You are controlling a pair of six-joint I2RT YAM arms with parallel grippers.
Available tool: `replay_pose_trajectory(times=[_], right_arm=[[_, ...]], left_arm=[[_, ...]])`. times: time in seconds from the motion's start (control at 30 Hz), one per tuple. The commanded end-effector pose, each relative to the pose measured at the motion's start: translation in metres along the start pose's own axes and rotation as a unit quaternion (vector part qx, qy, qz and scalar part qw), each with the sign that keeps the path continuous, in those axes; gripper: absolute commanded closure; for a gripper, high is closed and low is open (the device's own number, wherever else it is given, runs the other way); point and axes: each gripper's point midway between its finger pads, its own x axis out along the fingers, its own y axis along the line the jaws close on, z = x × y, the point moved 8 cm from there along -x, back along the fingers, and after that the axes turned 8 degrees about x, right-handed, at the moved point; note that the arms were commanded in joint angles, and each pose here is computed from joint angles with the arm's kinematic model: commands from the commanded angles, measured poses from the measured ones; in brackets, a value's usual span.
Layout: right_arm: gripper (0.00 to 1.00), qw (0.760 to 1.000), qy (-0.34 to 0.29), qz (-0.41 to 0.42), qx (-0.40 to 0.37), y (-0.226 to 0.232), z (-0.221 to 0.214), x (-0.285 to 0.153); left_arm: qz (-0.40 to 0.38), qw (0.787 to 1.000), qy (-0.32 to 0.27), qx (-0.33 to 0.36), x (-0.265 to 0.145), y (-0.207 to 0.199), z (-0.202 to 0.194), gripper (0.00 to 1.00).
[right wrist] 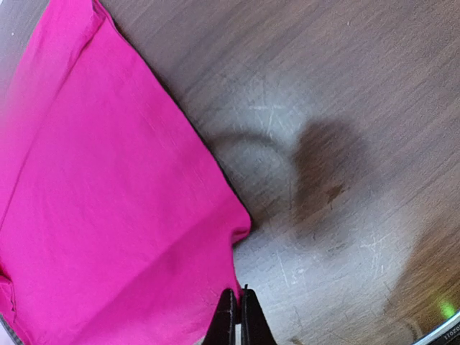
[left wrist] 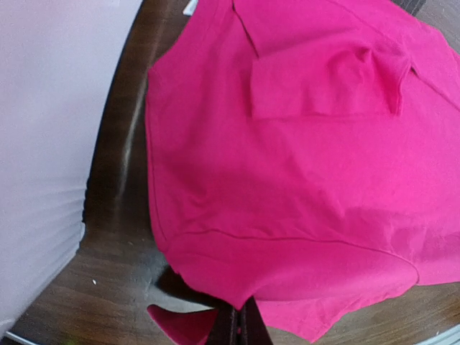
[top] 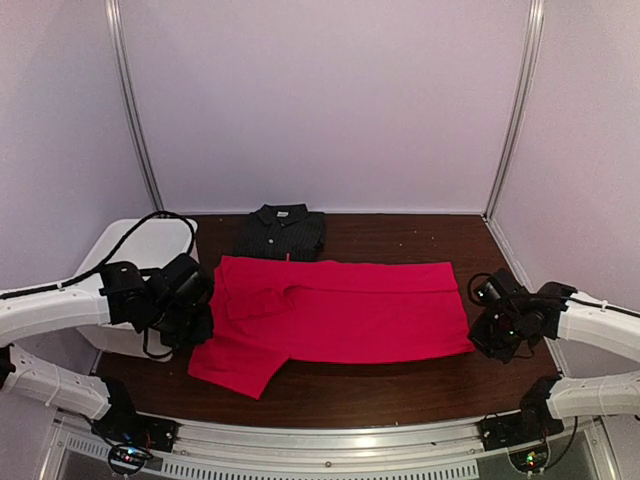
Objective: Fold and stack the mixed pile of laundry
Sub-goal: Pick up the 1/3-folded T-shirt from the center of the board.
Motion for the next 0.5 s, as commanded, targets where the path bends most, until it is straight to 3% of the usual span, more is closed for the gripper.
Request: replay_pose_trajectory(times=[0.0, 0.47], right_arm=[[1.0, 0.999, -0.036, 0.002, -0.015, 0.011, 0.021, -0.003], [1.0, 0.997, -0.054, 0.0, -0.051, 0.051, 0.067, 0.019]], left_arm=[[0.016, 0.999, -0.033, 0.029, -0.005, -0.001, 0.03, 1.0], [0.04, 0.996, -0.065, 0.039, 0.025, -0.017, 0.082, 1.0]])
